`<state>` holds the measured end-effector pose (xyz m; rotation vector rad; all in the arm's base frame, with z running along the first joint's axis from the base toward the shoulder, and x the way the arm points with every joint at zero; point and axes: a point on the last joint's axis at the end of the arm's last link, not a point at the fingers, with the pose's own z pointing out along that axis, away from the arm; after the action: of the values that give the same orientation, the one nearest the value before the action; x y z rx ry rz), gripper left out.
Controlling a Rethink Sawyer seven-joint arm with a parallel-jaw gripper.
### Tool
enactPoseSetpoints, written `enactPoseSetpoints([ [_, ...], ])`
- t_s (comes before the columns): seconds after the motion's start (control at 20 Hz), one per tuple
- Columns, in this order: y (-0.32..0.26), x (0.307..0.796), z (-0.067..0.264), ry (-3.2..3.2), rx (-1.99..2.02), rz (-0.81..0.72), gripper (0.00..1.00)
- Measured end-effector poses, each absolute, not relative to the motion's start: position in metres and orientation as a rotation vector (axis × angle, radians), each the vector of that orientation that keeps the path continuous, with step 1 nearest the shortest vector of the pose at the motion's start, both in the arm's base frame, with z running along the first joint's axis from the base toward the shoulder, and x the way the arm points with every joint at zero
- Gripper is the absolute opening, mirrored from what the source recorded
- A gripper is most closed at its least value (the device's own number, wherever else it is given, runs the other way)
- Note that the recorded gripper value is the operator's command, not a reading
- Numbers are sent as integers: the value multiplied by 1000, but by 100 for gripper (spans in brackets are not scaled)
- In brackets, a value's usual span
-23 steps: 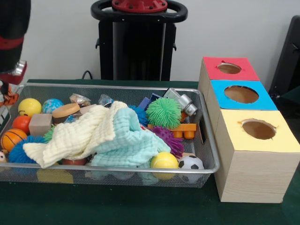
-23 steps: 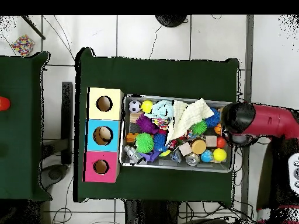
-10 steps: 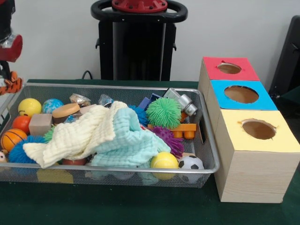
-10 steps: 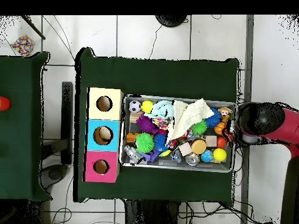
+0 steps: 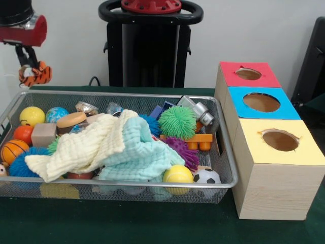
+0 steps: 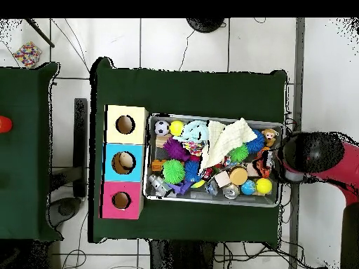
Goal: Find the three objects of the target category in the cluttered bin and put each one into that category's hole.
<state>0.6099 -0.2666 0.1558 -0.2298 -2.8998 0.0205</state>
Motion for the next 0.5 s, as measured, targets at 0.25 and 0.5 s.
enactPoseSetpoints([
  [0.25,-240,602,167,-2892,-182,13,0],
  [0.5,-211,592,176,-2888,-143,-13,0],
])
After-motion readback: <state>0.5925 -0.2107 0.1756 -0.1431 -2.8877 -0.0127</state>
